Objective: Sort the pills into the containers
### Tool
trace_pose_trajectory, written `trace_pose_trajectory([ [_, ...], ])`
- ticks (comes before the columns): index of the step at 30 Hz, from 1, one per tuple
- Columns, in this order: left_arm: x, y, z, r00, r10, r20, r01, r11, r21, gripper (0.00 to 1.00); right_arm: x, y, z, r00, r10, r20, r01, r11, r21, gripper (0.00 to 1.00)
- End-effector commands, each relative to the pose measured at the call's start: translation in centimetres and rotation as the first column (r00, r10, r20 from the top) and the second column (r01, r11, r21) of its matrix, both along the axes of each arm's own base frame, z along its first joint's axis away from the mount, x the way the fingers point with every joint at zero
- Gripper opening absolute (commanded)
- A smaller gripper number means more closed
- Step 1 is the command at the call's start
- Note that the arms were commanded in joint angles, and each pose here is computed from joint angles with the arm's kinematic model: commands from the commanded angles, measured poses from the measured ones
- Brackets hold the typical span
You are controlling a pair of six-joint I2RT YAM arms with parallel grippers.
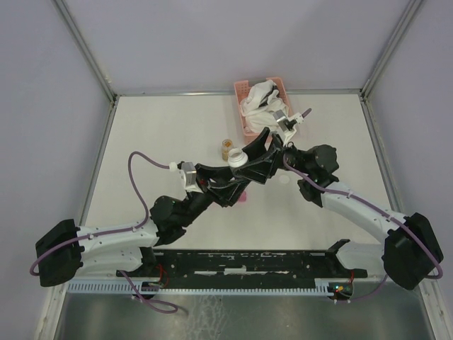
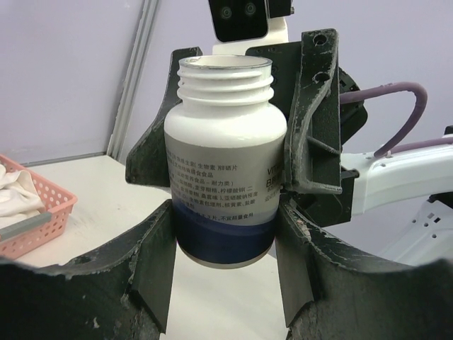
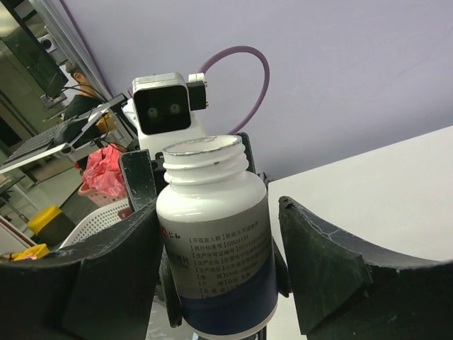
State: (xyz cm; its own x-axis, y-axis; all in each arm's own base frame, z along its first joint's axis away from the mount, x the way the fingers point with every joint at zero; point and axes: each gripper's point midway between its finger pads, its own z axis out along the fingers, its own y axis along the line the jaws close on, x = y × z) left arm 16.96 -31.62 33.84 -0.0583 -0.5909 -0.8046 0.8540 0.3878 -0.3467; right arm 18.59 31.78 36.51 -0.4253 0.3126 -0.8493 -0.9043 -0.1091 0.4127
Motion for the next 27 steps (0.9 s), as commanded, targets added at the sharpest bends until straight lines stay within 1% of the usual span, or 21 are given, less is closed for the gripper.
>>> trace_pose_trajectory([
  [1,-0.8,0.7,2.9,0.999,-0.026,0.019,0.028,0.993,-0.117,0.03,-0.9,0.2,1.4,0.998,0.032,0.063,-0.033,0.999,0.023,0.72],
  [6,-0.8,0.8,2.7,1.0,-0.025,0.013,0.026,0.993,-0.113,0.03,-1.2,0.2,1.5,0.996,0.032,0.082,-0.034,0.999,0.019,0.68],
  [14,-0.7,0.5,2.1,0.999,-0.033,-0.007,0.032,0.994,-0.106,0.03,-1.1,-0.1,2.1,0.994,0.003,0.112,-0.006,1.0,0.028,0.7],
  [27,-0.5,0.5,1.5,0.999,-0.028,-0.026,0.026,0.995,-0.092,0.03,-1.4,-0.2,2.6,0.991,0.007,0.13,-0.011,0.999,0.037,0.66],
])
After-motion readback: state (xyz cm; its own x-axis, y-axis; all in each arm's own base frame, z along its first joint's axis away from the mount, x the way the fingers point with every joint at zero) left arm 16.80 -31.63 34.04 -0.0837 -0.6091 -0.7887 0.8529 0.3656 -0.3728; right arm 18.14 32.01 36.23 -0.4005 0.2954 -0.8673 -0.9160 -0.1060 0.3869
